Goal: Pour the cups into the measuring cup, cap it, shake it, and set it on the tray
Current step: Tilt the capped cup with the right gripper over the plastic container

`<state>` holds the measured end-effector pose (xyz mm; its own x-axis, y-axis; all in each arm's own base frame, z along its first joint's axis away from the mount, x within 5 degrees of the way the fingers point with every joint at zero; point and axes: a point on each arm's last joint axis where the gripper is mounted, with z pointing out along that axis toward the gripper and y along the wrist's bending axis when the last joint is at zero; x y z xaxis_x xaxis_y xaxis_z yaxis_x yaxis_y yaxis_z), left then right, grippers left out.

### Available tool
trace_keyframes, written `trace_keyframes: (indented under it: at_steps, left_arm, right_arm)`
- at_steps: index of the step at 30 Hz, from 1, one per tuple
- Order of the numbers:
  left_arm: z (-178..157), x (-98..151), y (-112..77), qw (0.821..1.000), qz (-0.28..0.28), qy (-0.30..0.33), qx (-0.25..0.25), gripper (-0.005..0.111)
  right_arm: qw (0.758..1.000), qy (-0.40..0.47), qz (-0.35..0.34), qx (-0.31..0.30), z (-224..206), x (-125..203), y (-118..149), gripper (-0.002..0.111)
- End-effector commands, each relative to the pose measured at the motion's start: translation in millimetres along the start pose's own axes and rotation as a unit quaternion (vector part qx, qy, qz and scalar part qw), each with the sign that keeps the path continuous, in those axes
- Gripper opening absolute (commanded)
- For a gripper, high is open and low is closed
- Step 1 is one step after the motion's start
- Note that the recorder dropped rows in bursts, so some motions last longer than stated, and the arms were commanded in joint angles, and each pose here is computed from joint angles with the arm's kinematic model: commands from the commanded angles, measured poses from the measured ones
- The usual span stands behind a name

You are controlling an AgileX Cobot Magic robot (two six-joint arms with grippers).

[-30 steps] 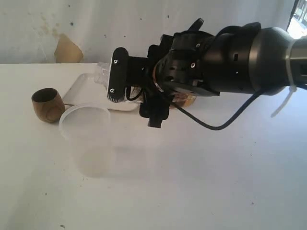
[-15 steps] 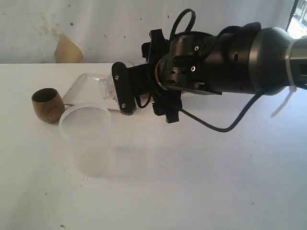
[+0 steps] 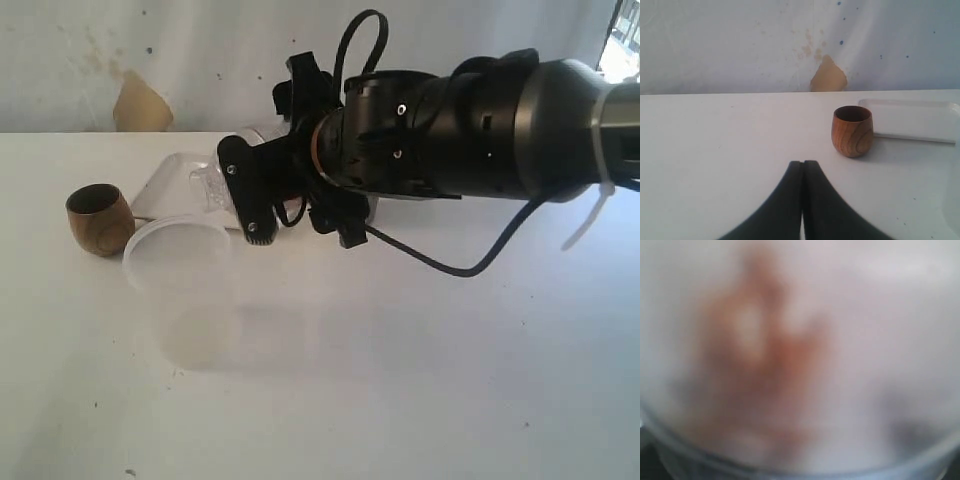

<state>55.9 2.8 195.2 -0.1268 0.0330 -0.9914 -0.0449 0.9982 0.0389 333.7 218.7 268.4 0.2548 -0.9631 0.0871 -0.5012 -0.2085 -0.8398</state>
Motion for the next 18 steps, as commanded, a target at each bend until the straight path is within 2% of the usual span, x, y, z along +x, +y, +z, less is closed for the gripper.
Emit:
trace_keyframes:
  at_steps: [1, 13, 18]
  left_arm:
    - [-0.1, 0.5, -0.1, 1.000, -0.002, -0.005, 0.000, 0.000]
    - [-0.1, 0.5, -0.1, 1.000, -0.002, -0.005, 0.000, 0.000]
    - [-0.1, 0.5, -0.1, 1.000, -0.002, -0.005, 0.000, 0.000]
  right_arm:
    - [0.999, -0.008, -0.019, 0.028, -6.5, -0.2, -11.4, 0.000]
    - [0.999, 0.007, 0.023, 0.035, 0.7, -0.7, -14.8, 0.000]
    - [0.999, 0.019, 0.000, 0.029, 11.8, -2.6, -10.3, 0.000]
